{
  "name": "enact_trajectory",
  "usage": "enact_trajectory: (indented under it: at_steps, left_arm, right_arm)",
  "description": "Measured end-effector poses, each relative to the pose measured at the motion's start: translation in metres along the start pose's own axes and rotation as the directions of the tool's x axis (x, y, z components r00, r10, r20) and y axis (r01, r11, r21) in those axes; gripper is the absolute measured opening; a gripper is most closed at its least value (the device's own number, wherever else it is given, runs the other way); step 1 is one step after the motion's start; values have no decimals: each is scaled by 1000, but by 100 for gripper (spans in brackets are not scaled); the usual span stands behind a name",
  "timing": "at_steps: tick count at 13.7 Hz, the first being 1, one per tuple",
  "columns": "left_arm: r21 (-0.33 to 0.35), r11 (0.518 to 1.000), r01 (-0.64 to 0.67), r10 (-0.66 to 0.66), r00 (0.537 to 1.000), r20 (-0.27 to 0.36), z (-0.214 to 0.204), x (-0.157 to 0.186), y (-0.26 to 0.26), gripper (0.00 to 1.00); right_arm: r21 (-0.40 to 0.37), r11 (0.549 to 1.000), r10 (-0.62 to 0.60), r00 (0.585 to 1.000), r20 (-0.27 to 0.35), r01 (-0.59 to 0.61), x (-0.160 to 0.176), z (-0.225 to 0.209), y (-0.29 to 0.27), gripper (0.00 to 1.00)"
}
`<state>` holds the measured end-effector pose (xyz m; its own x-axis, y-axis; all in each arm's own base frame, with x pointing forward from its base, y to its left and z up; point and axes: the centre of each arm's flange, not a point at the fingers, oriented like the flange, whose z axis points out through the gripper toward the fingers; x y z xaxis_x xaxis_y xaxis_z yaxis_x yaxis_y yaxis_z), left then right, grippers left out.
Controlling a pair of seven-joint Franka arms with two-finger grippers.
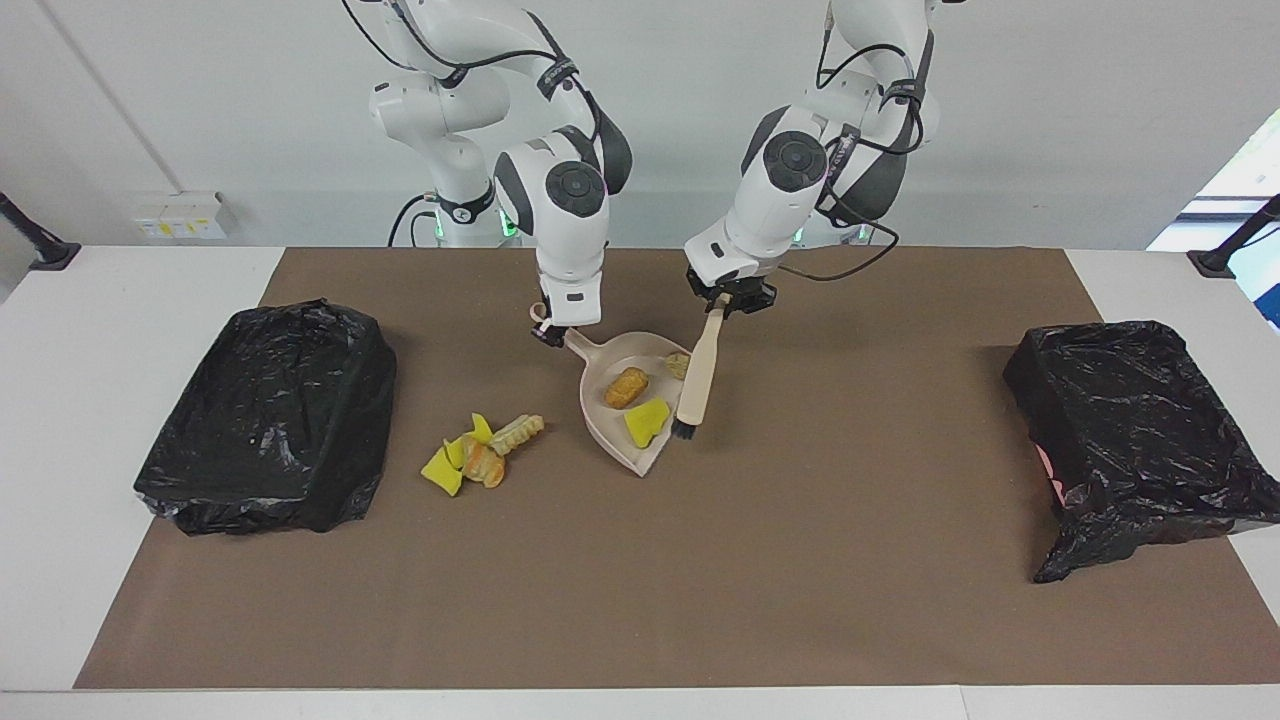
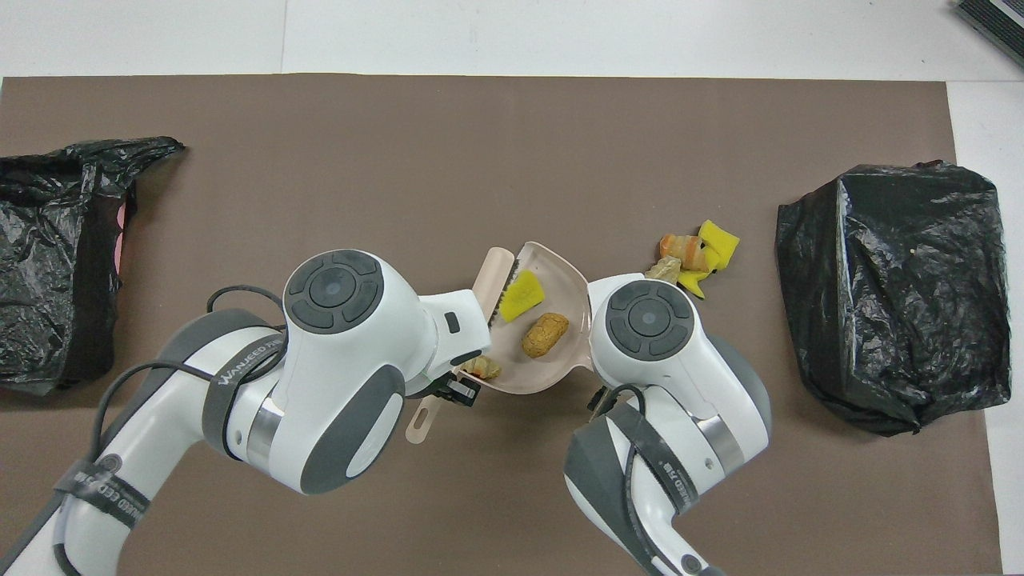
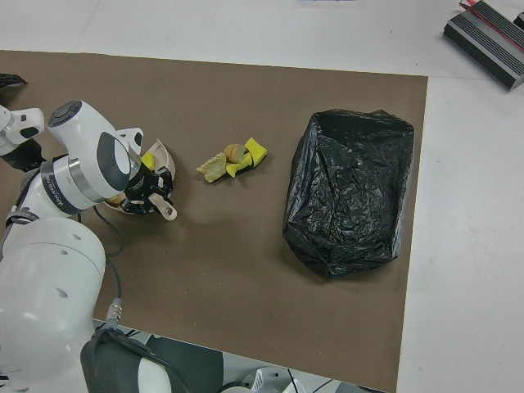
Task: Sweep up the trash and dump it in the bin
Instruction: 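Sweep the yellow sponge into the dustpan with the brush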
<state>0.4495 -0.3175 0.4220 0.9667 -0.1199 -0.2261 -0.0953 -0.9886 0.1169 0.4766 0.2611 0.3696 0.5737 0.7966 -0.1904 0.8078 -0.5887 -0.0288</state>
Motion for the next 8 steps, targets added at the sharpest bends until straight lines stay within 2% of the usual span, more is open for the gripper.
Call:
enact_trajectory:
  at_steps: [3,5,8]
  left_arm:
    - [25,998,60,-61,997,41,21,-22,-12,26]
    - [33,997,74,-75,996,45,27,-39,-6,26]
    - [-11,998,66,-66,997,38,30,-67,35,26]
  right_arm:
    - [0,1000,0,1000,0,0,0,0,0,32]
    - [0,1000,0,1000,0,0,0,0,0,32]
    - [0,1000,0,1000,0,0,0,0,0,32]
